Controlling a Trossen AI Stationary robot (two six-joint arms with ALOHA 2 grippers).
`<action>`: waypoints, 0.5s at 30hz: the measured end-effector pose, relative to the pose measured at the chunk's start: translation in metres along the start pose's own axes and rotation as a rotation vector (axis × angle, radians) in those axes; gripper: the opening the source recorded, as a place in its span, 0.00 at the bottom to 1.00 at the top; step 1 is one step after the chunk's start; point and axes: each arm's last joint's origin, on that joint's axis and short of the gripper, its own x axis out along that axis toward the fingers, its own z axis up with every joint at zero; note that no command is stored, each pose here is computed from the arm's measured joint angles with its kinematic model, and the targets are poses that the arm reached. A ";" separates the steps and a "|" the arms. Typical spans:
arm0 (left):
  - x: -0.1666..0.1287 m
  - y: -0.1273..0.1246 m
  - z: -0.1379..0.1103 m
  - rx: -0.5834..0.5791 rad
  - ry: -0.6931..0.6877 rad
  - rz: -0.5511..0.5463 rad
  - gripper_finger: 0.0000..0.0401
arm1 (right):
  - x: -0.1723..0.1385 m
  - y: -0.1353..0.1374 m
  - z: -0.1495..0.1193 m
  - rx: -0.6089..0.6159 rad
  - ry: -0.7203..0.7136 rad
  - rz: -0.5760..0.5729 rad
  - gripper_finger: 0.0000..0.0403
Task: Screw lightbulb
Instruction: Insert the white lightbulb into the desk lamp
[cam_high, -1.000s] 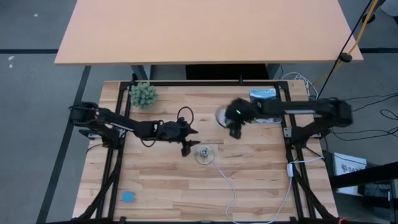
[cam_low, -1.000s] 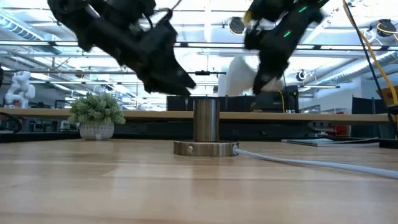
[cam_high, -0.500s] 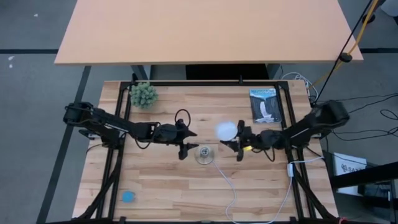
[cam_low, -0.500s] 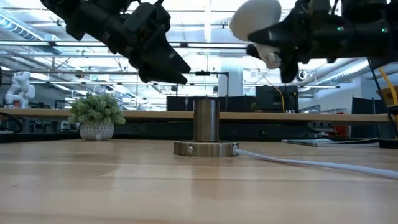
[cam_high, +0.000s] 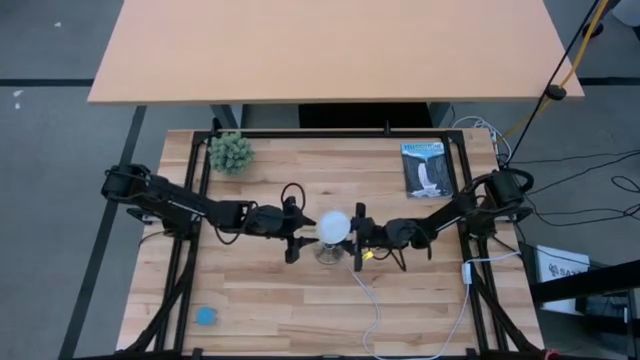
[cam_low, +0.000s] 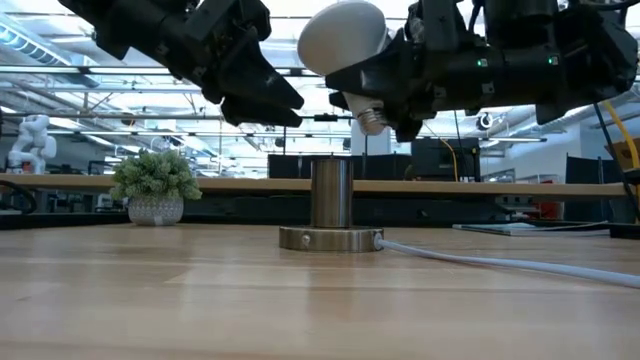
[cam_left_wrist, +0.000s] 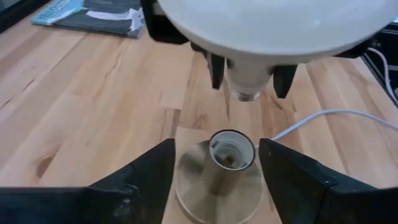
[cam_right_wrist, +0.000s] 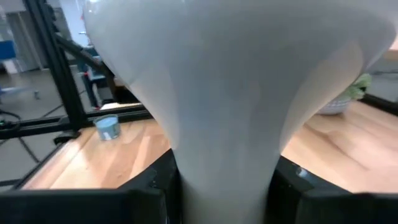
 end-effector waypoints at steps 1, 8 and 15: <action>0.000 -0.001 0.000 0.001 -0.002 -0.003 0.55 | 0.000 0.000 0.000 0.012 0.000 0.003 0.35; 0.000 -0.003 0.005 -0.018 -0.053 -0.016 0.44 | 0.004 0.002 0.000 0.012 0.021 0.044 0.35; -0.001 -0.007 0.003 -0.013 -0.043 -0.026 0.43 | 0.023 0.005 0.001 -0.071 0.166 0.044 0.35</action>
